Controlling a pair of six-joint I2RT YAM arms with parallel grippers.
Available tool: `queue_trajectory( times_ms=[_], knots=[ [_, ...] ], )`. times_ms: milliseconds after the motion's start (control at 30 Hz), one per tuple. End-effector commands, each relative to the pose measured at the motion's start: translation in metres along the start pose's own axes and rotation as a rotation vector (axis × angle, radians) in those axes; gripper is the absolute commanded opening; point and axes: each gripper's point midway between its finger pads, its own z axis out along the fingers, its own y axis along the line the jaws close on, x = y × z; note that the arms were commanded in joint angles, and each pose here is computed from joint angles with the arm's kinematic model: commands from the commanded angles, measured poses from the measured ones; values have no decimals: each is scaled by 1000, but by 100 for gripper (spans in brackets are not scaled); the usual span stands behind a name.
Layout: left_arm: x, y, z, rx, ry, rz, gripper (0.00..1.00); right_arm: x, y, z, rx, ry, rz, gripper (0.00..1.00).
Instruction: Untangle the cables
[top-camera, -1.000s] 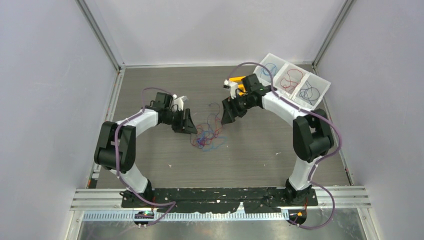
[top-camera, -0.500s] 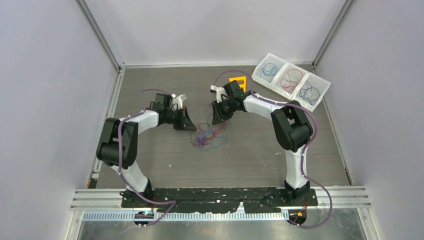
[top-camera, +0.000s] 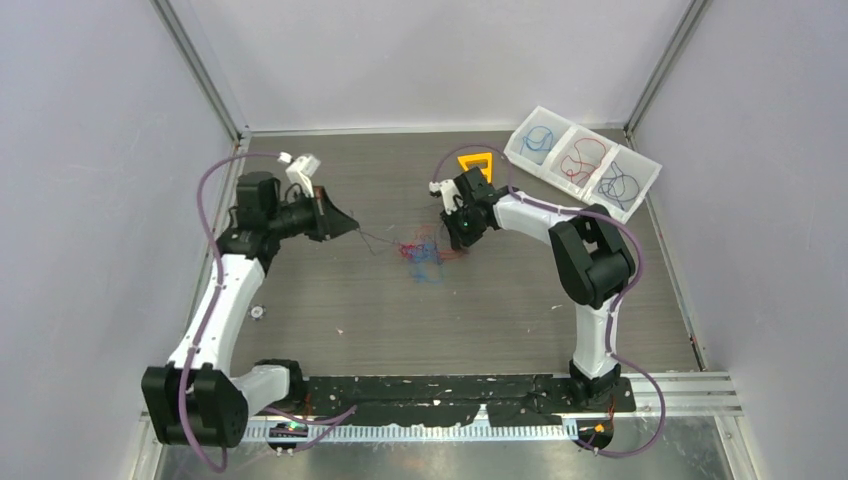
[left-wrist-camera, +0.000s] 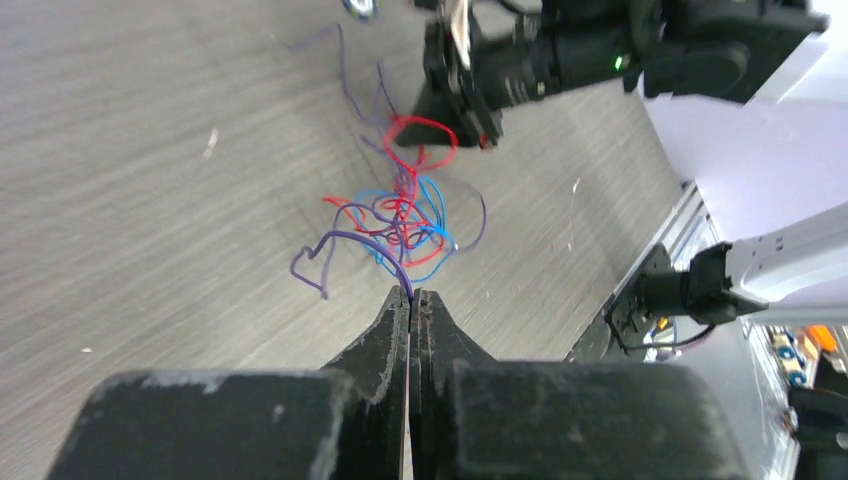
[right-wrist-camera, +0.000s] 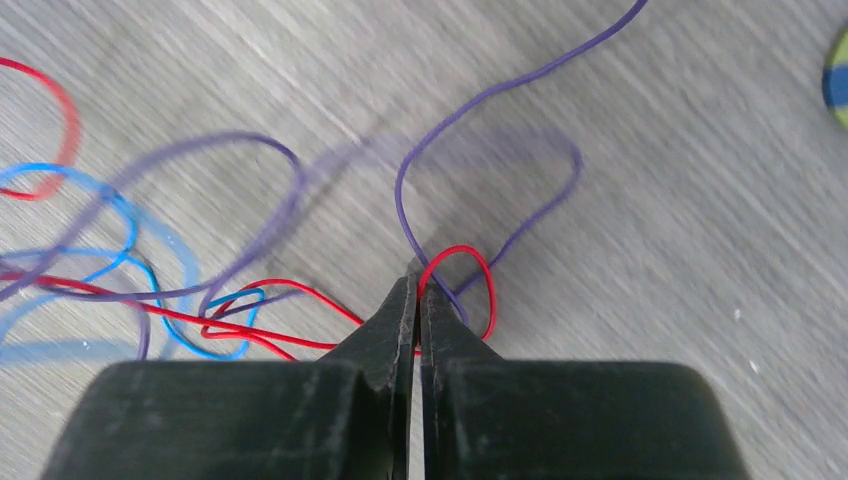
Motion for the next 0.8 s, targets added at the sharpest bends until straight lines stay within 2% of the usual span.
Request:
queue_trajectory(
  times_ms=[0,167,267,567,700,733,767],
  knots=[
    [-56,-30,-43,4,-151,125,0,17,-26,-30,118,41,-96,5],
    [-116,-65,-96,-43,-343,256,0,39,-41,-37,134,90,-82,6],
    [-140,-90,-121,-41,-414,312,0,47,-52,-41,143,106,-51,9],
    [-218,-170,-191,-36,-667,469,0,64,-64,-41,153,154,-64,9],
    [-221,-180,-186,51,-649,423,0,51,-38,-49,23,111,-58,28],
    [-218,-178,-183,66,-642,406,0,42,-31,-59,-1,73,-63,39],
    [-216,-176,-179,83,-632,392,0,34,-20,-65,-51,38,-62,44]
  ],
)
